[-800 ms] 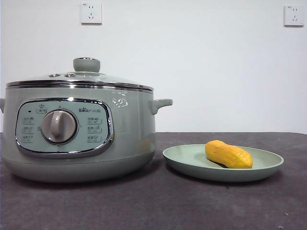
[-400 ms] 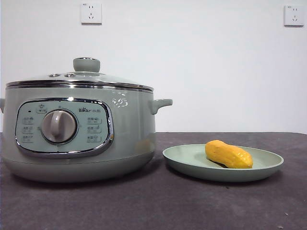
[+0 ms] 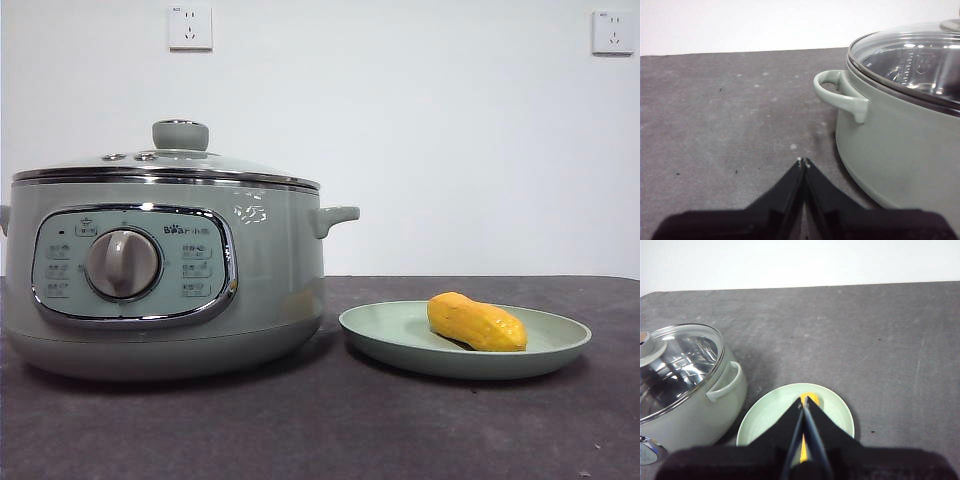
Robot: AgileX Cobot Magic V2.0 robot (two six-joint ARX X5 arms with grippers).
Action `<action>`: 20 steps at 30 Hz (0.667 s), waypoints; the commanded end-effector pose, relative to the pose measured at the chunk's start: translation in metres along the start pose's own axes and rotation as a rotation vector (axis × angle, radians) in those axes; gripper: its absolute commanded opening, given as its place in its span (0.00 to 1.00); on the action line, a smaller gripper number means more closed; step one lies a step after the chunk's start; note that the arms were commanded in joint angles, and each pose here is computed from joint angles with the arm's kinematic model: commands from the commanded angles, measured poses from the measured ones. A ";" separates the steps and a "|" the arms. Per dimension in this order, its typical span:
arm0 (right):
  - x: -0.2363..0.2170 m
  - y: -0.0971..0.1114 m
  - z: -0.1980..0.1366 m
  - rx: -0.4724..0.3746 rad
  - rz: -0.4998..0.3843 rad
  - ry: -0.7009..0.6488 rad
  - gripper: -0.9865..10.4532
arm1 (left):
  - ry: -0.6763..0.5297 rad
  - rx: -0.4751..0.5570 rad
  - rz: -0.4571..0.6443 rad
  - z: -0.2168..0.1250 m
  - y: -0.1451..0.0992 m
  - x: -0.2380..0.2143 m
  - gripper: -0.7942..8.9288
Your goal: Take the corn out from the steamer,put the corn on the plate,close the lid
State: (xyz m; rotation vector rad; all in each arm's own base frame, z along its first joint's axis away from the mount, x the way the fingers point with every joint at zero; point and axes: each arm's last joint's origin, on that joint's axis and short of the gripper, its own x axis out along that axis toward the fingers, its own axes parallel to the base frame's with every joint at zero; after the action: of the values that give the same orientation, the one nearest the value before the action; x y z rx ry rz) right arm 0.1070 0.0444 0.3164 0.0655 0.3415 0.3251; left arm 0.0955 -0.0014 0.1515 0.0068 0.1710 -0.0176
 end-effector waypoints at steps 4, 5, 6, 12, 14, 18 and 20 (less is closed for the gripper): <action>0.001 -0.002 -0.002 -0.192 -0.039 -0.003 0.09 | 0.013 -0.011 0.004 -0.005 0.000 0.001 0.08; 0.001 -0.004 -0.002 -0.234 -0.058 -0.008 0.09 | 0.013 -0.011 0.004 -0.005 0.000 0.001 0.08; 0.000 -0.007 -0.002 -0.265 -0.075 -0.012 0.09 | 0.013 -0.011 0.003 -0.005 0.000 0.001 0.08; -0.008 -0.027 -0.025 -0.244 -0.137 -0.081 0.09 | 0.013 -0.011 0.004 -0.005 0.000 0.001 0.08; -0.007 -0.032 -0.040 -0.237 -0.179 -0.126 0.09 | 0.013 -0.011 0.003 -0.005 0.000 0.001 0.08; 0.000 -0.038 -0.074 -0.215 -0.220 -0.192 0.09 | 0.013 -0.011 0.004 -0.005 0.000 0.001 0.08; 0.005 -0.040 -0.092 -0.195 -0.219 -0.200 0.09 | 0.013 -0.011 0.004 -0.005 0.000 0.001 0.08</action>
State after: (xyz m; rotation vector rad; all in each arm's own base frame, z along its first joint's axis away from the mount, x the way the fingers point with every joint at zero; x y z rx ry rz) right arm 0.0917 0.0087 0.2334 -0.1503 0.1072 0.1369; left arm 0.0955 -0.0014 0.1515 0.0064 0.1710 -0.0176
